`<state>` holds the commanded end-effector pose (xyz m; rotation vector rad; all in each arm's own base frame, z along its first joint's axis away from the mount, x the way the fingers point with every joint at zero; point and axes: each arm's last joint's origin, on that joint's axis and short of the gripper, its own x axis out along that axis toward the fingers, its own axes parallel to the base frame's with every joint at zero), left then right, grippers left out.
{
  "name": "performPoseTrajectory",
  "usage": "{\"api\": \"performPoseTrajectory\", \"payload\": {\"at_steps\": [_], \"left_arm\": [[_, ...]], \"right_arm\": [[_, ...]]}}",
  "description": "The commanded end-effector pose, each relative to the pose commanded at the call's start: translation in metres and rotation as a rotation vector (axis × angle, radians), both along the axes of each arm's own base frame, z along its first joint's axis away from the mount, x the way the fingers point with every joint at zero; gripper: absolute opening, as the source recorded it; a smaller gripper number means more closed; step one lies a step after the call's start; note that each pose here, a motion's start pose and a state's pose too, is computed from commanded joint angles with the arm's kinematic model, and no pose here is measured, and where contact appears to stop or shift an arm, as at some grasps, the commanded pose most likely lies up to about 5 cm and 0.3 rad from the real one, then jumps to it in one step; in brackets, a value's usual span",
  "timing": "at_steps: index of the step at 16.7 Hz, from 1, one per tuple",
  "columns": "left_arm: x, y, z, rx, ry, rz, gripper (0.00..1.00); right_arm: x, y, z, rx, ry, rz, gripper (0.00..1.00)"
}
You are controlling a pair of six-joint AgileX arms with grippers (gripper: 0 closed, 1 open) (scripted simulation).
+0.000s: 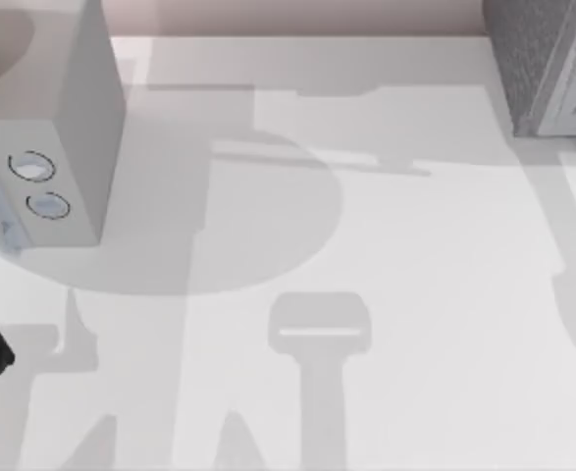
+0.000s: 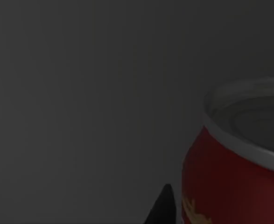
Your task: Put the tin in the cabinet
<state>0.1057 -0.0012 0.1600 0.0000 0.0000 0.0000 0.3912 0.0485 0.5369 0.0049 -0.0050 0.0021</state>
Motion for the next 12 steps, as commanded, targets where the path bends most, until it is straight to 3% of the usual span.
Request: {"api": "performPoseTrajectory", "payload": {"at_steps": [9,12], "left_arm": [[0.0,0.0,0.0,0.0,0.0,0.0,1.0],[0.0,0.0,0.0,0.0,0.0,0.0,1.0]], "right_arm": [[0.015,-0.003,-0.007,-0.002,0.005,-0.003,0.0],[0.015,-0.003,-0.007,-0.002,0.005,-0.003,0.23]]}}
